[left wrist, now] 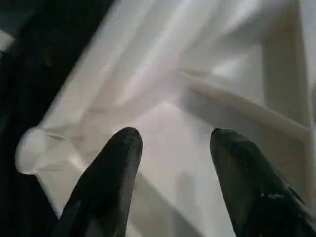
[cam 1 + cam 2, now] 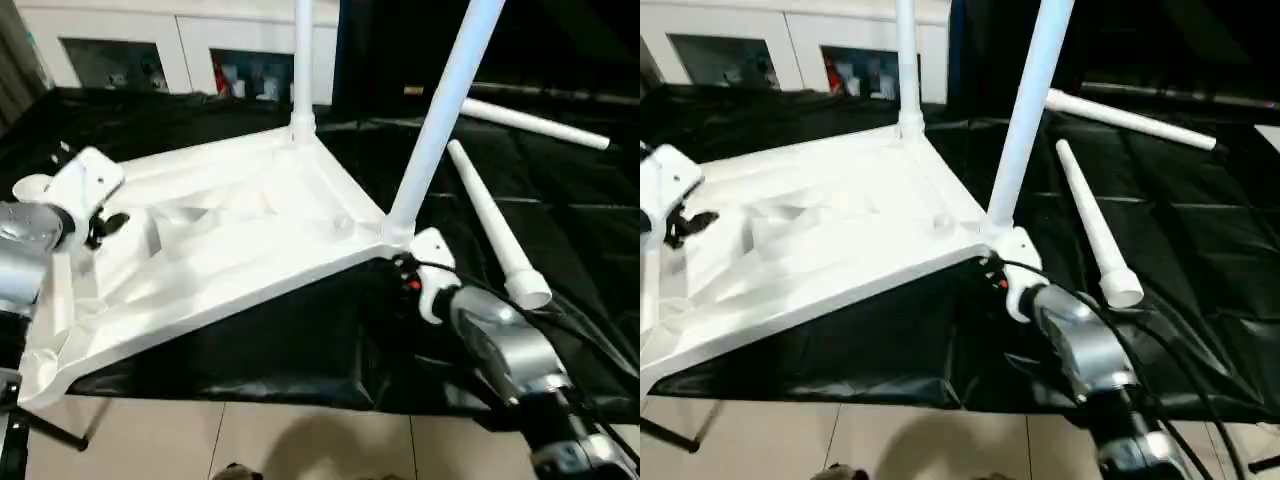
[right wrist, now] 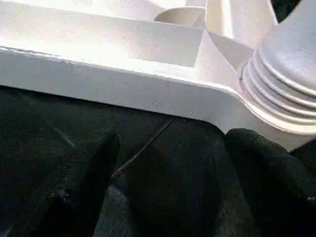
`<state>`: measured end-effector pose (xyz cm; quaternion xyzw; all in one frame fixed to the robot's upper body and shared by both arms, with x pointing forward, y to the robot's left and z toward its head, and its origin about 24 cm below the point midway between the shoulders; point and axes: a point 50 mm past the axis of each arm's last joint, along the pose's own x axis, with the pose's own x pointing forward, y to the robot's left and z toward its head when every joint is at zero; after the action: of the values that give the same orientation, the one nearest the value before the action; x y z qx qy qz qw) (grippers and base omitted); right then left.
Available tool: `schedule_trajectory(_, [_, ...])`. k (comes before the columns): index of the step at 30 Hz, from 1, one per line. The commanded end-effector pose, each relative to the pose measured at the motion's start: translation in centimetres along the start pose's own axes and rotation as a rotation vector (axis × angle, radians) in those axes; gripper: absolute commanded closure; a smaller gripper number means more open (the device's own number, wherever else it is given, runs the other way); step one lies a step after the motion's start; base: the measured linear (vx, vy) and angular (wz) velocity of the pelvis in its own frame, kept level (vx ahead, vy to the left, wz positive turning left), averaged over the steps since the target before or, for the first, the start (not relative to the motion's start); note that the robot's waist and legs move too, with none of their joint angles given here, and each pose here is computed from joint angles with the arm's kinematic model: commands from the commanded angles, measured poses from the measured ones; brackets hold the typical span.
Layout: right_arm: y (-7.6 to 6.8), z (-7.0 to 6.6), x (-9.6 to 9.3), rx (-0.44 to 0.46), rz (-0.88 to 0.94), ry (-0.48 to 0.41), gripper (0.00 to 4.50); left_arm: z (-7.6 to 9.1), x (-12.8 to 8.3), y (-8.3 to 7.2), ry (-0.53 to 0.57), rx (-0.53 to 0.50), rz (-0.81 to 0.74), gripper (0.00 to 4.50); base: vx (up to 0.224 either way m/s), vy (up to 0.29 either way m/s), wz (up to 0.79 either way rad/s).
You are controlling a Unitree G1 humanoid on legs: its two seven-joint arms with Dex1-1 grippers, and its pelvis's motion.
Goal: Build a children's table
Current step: Rotate table base
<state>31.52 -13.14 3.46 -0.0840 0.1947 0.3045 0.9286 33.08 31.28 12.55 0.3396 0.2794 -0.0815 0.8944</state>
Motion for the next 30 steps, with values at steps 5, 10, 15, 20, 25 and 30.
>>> schedule_trajectory(5, [0.3, 0.2, 1.0, 0.022, -0.01, -0.007, 1.0, -1.9, 1.4, -1.4, 0.084, 0.042, -0.041, 2.68, 0.0, 0.0, 0.0])
schedule_trajectory(10, [0.5, 0.3, 2.2, 0.053, -0.021, -0.008, 1.43, -2.8, 2.5, -2.7, 0.098, 0.05, -0.131, 3.11, 0.0, 0.0, 0.0])
schedule_trajectory(15, [0.7, 0.6, 3.1, 0.062, -0.031, -0.021, 1.77, -2.2, 2.8, -3.5, 0.062, 0.035, -0.206, 3.49, 0.0, 0.0, 0.0])
schedule_trajectory(20, [1.6, 0.7, 4.7, 0.067, -0.005, 0.004, 2.21, -1.0, 2.6, -4.8, -0.005, 0.015, -0.381, 3.82, 0.0, 0.0, 0.0])
schedule_trajectory(25, [2.4, 0.8, 5.5, 0.053, 0.022, 0.018, 2.53, -0.7, 1.5, -6.1, -0.029, 0.039, -0.566, 4.15, 0.0, 0.0, 0.0])
schedule_trajectory(30, [3.3, 1.5, 6.2, 0.044, 0.058, 0.002, 2.98, 0.1, -0.1, -8.0, -0.105, 0.045, -0.762, 4.49, 0.0, 0.0, 0.0])
